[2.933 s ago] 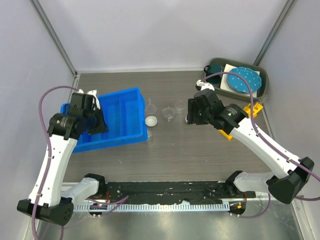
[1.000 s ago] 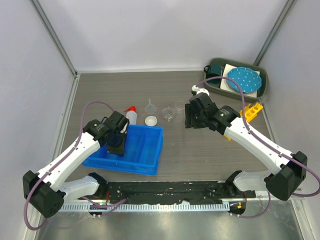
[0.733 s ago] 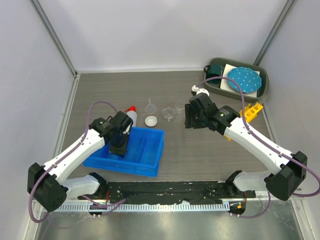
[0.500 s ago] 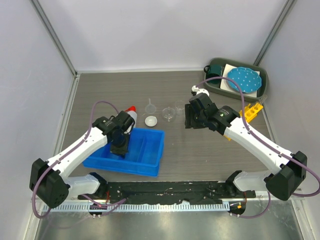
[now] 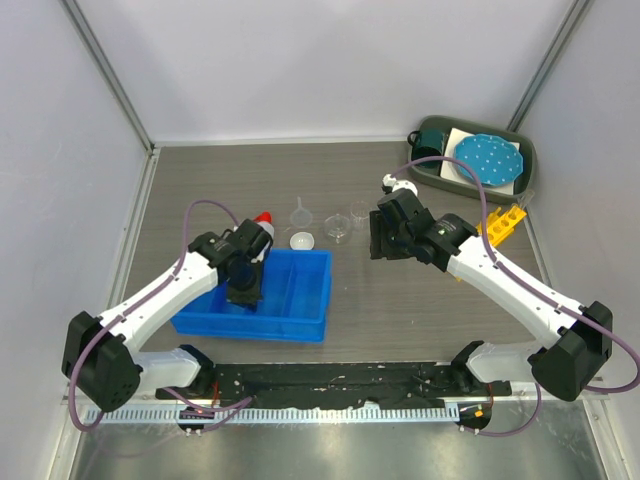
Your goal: Organize the chemistry lab equipment
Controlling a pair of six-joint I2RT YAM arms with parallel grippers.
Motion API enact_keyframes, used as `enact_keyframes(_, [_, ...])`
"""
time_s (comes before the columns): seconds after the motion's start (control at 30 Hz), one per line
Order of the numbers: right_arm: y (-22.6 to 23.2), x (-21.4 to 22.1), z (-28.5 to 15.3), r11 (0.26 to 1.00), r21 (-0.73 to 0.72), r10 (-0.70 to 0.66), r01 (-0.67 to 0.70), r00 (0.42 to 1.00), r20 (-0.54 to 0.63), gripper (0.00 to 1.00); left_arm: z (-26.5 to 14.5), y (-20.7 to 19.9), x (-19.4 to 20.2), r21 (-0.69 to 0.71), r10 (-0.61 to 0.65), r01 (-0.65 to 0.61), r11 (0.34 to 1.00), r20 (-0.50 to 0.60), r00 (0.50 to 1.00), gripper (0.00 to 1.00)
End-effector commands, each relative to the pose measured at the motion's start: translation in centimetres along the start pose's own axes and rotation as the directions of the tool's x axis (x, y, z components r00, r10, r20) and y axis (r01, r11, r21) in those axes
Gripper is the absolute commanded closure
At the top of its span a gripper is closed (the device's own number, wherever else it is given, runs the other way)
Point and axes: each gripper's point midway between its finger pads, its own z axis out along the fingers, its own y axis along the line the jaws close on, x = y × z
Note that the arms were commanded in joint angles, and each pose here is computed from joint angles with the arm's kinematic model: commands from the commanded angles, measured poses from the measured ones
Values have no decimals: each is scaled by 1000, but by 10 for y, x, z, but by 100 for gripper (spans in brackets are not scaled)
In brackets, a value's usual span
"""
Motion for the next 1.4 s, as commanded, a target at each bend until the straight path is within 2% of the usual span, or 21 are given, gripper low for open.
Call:
enact_keyframes(0.0, [3,-10,-4,1000,-12,6,-6,999,48,42,3,-15,-15,58,-51,47,997,61,997,100])
enact_keyframes(0.23, [2,-11,-3,1000,-4,5,-5,999,52,42,19,-16,-11,54,-72,70,996,37,997,100])
enact_keyframes(0.57, [1,-8,-1,1000,1,2,-2,999,48,42,36,-18,2,6,-20,20,1000,-48,999,100])
enact_keyframes(0.9, [-3,-7,1,1000,19,-5,4,999,49,42,47,-22,7,3,-19,19,1000,-104,994,99])
enact_keyframes(1.07, [-3,-6,1,1000,18,-7,7,999,45,41,46,-23,12,3,-4,4,1000,-121,993,87])
enact_keyframes(1.17, [-2,-7,2,1000,17,-6,5,999,45,41,45,-24,13,0,-1,1,1000,-124,992,78])
enact_keyframes(1.2, [-1,-7,2,1000,15,-5,5,999,45,41,44,-23,15,-2,1,-1,1000,-128,992,72])
enact_keyframes(1.37, [2,-12,0,1000,5,1,-1,999,53,41,38,-25,16,10,4,-3,1000,-118,993,65])
